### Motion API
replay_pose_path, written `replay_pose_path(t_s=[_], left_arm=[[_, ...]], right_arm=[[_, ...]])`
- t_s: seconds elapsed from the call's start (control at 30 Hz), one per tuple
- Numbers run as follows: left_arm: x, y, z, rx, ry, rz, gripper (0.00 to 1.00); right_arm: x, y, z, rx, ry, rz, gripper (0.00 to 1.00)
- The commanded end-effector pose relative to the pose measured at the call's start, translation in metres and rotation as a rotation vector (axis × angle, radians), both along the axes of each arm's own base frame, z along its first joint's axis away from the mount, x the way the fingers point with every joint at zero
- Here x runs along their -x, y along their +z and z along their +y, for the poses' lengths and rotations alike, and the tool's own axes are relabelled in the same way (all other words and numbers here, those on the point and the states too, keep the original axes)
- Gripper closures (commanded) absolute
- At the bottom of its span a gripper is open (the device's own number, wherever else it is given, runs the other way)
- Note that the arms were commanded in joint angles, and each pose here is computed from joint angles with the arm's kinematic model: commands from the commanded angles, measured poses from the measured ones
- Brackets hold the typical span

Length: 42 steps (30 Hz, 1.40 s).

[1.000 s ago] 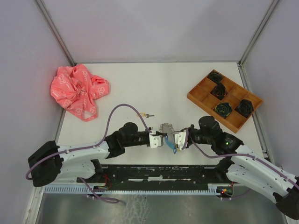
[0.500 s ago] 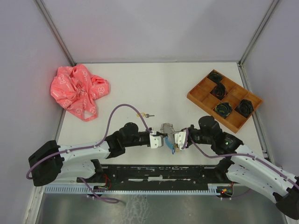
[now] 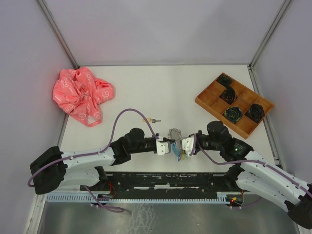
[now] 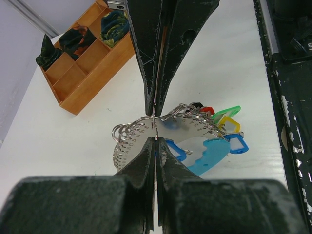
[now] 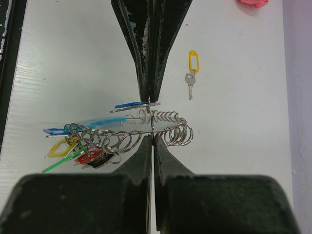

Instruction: Put the keys on the keyring

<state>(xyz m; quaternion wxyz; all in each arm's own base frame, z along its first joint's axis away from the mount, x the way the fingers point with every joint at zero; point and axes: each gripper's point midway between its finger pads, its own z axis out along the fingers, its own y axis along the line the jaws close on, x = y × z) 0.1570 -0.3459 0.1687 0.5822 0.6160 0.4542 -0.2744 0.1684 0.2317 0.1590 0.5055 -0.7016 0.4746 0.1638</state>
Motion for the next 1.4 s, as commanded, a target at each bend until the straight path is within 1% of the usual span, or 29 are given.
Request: replay_pose_path(t_s=[0.0, 1.37], left_arm=[[-0.0019, 0.0336, -0.0107, 0.085, -0.018, -0.076, 0.97], [-0.0057, 0.0293, -0.0082, 0.047, -0.005, -0.095, 0.97]], right_arm=[[-0.0036, 0.0292, 0.0116, -0.077, 0.021, -0.050, 0.99], [-0.0036, 0.0279, 0.0122, -0.074, 0.024, -0.047, 0.99]])
